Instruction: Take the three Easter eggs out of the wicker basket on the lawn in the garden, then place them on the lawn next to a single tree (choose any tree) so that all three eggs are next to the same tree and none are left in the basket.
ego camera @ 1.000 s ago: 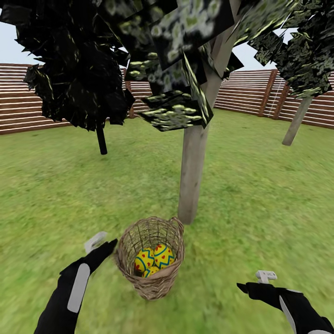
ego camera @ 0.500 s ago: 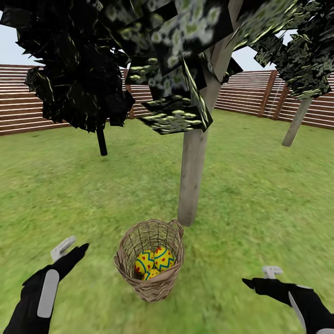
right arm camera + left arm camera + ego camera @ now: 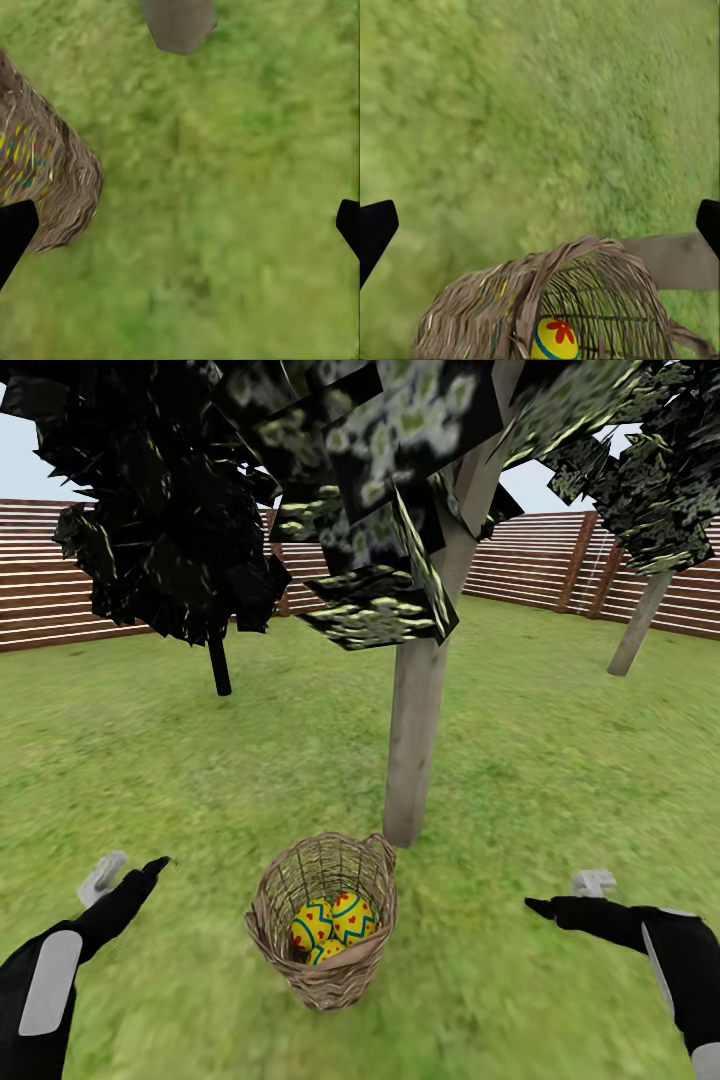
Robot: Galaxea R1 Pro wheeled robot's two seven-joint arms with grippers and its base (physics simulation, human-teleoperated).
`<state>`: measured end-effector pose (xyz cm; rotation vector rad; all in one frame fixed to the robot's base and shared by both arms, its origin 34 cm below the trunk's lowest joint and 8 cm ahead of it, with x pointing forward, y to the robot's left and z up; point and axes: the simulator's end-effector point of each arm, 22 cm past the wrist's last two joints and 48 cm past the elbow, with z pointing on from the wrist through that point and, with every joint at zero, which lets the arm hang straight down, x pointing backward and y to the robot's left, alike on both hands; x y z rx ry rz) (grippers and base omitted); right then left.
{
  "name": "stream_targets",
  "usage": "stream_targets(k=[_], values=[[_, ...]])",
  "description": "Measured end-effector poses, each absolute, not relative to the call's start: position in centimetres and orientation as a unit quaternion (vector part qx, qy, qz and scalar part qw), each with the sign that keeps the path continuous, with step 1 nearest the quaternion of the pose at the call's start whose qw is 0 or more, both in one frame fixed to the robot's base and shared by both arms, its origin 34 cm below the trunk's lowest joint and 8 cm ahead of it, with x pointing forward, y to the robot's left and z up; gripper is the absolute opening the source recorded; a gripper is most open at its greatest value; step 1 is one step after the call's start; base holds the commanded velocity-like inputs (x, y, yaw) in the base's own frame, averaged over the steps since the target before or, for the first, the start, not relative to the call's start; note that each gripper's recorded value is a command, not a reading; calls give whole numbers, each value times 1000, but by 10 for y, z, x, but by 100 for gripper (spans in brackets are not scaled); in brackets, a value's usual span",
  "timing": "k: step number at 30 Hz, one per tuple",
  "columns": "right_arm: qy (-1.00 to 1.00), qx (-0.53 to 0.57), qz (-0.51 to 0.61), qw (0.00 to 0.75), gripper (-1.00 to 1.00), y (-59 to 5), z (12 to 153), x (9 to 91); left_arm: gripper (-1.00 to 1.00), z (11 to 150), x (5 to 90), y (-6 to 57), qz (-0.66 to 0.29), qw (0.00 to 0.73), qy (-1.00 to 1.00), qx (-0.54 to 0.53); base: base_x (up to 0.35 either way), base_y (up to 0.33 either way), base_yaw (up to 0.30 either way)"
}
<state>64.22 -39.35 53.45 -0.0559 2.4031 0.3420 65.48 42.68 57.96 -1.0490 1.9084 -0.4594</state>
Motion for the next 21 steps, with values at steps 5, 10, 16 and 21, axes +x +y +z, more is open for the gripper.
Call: stream_targets(k=[5, 10, 16, 21], values=[[922, -29, 135, 361, 100, -380, 546, 650, 100, 591, 661, 433, -194, 460, 751, -433, 0, 0, 0], [923, -42, 138, 357, 100, -363, 543, 652, 100, 576, 661, 427, -197, 461, 737, -453, 0, 0, 114], [924, -72, 142, 349, 100, -332, 538, 654, 100, 580, 661, 439, -189, 472, 729, -459, 0, 0, 268], [923, -75, 145, 349, 100, -326, 539, 654, 100, 578, 661, 436, -189, 471, 729, -459, 0, 0, 288]])
